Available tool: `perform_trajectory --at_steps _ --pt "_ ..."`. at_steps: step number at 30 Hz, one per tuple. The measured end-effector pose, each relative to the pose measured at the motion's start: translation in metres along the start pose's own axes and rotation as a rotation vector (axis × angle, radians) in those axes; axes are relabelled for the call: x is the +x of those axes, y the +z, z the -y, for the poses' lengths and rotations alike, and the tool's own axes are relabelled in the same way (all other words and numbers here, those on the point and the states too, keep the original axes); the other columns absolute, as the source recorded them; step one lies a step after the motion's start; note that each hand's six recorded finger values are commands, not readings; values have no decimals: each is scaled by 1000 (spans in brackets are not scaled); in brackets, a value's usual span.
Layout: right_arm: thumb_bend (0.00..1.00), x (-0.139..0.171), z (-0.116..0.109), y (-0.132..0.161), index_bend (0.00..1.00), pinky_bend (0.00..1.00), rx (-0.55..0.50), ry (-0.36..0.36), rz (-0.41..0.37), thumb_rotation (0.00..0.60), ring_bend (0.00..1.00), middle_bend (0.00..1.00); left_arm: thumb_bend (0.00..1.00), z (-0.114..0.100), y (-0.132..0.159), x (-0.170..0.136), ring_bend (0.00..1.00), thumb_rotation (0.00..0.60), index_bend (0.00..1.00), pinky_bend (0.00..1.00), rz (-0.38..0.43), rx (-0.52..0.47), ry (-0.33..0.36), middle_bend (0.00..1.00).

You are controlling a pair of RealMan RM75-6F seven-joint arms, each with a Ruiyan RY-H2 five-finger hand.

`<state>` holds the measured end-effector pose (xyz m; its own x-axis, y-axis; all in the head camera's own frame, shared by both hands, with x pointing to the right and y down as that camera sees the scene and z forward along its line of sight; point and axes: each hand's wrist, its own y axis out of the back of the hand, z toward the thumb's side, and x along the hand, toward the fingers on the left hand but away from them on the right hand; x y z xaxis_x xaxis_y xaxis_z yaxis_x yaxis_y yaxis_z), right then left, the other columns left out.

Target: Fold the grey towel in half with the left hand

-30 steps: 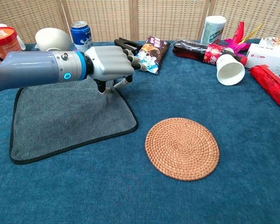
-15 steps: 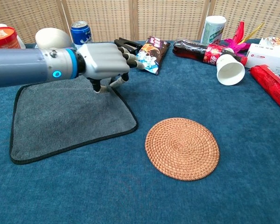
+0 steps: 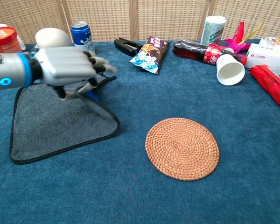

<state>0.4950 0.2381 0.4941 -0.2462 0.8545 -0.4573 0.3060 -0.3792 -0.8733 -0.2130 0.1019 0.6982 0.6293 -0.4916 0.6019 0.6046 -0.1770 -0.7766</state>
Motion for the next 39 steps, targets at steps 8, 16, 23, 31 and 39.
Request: perform_trajectory --at_steps 8,16,23,31,39 --pt "0 0 2 1 0 0 2 12 -5 600 0 0 474 27 4 -32 0 600 601 138 -11 -48 -36 0" --pt "0 0 3 1 0 0 0 19 -5 600 0 0 473 51 1 -56 0 600 601 138 -37 -79 -71 0" --pt "0 -1 4 1 0 0 2 20 -3 600 0 0 473 59 -4 -63 0 600 601 139 -58 -95 -83 0" --pt "0 -1 5 1 0 0 5 22 -3 600 0 0 472 61 -12 -69 0 600 601 140 -76 -104 -76 0" --pt "0 0 5 2 0 0 6 19 -4 600 0 0 473 65 -16 -76 0 600 601 141 -82 -103 -86 0"
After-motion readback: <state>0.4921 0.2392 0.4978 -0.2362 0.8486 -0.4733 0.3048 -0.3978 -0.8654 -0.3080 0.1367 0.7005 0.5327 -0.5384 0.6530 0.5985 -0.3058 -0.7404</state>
